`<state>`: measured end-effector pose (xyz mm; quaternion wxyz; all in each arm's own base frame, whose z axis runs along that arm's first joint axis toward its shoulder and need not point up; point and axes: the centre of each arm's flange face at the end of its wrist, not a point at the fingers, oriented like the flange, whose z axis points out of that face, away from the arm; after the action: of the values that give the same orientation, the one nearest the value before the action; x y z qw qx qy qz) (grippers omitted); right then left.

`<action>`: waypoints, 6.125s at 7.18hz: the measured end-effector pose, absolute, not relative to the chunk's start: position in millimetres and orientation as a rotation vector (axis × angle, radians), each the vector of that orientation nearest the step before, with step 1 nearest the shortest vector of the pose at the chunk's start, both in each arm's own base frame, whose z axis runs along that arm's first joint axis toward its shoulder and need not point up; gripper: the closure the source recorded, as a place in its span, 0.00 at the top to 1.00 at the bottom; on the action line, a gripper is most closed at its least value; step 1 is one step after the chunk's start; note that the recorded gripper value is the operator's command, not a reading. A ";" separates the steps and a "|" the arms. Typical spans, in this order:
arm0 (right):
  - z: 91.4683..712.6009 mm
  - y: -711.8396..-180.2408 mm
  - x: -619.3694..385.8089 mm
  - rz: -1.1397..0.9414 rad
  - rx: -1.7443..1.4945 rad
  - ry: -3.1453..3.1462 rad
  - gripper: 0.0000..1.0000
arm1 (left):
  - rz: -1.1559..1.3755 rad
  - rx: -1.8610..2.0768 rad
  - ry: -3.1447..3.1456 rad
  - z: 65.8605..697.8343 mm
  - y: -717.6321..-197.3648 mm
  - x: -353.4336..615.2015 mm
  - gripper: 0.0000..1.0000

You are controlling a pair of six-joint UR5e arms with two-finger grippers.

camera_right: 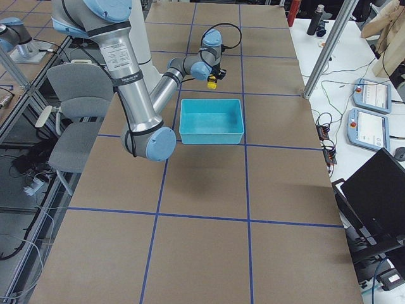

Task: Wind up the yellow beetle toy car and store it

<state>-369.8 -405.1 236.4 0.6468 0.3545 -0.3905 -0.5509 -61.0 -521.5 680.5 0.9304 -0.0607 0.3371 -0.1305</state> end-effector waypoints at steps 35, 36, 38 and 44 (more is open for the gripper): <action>658.1 -384.2 48.2 0.239 -0.122 -0.720 1.00 | -0.244 -0.067 0.713 649.5 -518.4 -60.0 1.00; 660.9 -375.4 49.2 0.179 -0.104 -0.716 1.00 | -0.243 -0.063 0.713 648.0 -517.0 -59.8 1.00; 669.1 -368.9 51.3 0.083 -0.071 -0.704 1.00 | -0.242 -0.059 0.714 646.8 -517.1 -59.0 1.00; 661.2 -381.8 56.5 0.036 0.023 -0.708 1.00 | -0.238 -0.060 0.714 648.2 -516.9 -58.4 1.00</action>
<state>56.5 -381.8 661.2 0.9377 0.0113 -0.3467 0.0178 -58.4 -516.9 648.2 0.9296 -0.0292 0.3485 -0.1163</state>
